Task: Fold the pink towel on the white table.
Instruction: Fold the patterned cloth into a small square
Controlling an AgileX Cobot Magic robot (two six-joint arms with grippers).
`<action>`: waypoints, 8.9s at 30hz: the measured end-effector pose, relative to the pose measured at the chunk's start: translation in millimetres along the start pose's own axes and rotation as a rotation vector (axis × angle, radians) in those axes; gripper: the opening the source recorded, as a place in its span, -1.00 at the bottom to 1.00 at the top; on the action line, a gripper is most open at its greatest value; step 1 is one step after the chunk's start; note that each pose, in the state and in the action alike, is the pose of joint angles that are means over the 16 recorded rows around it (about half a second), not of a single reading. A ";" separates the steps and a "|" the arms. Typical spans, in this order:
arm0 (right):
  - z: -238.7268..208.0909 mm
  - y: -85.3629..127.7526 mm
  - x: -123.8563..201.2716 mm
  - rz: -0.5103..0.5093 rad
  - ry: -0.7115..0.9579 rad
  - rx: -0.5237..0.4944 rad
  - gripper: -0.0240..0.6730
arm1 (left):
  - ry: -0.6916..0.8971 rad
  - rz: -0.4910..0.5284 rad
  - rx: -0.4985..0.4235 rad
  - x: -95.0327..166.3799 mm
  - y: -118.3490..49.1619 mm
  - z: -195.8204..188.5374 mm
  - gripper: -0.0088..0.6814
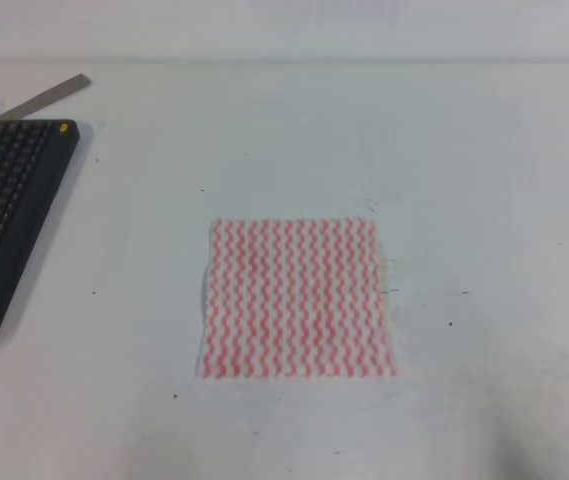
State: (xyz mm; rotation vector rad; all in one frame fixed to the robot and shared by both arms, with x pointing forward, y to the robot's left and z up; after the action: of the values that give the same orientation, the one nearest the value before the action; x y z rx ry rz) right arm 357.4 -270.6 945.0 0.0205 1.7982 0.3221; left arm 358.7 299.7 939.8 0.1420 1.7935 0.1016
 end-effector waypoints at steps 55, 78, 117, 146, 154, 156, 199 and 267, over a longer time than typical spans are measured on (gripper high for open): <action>5.2 38.2 -72.9 0.600 -0.011 -0.168 -0.98 | -0.085 -0.410 0.135 -109.5 -4.2 -2.3 -0.98; 65.2 63.7 -60.0 0.473 0.516 -0.144 -0.98 | 0.415 -0.190 0.453 -114.4 -48.2 91.3 -0.98; 149.7 137.7 1.3 0.459 0.883 -0.214 -0.29 | 0.458 -0.092 0.641 -88.3 -144.5 123.4 -0.98; 194.8 123.4 55.2 0.530 0.977 -0.032 -0.18 | 0.458 -0.093 0.642 -88.3 -144.6 123.2 -0.98; 205.7 124.5 61.2 0.530 0.989 -0.023 -0.18 | 0.462 -0.093 0.647 -87.9 -145.2 122.5 -0.98; 208.2 124.9 62.4 0.531 0.991 -0.021 -0.18 | 0.463 -0.092 0.647 -87.7 -145.3 122.5 -0.98; 217.6 124.9 75.7 0.501 1.037 -0.017 -0.96 | 0.443 -0.009 0.687 -87.3 -147.0 118.9 -0.98; 240.4 154.6 -13.6 0.734 0.780 -0.277 -0.97 | 0.145 0.626 0.995 -41.0 -194.5 150.7 0.39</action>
State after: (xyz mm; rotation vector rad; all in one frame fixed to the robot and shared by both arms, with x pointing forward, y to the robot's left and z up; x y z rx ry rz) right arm 566.2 -74.9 941.8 0.4151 2.4470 1.2338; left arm 506.5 100.1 917.0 1.4274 1.7357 -0.3551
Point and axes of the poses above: a point on each arm's last joint axis where the gripper is mounted, z pointing out along that axis toward the gripper, y along the wrist's bending axis when the last joint is at zero, x = y × z, the point moved 7 cm from there along z, pointing out along that axis toward the gripper, and after that the axes turned 11 degrees about z, right-handed, at the moved point
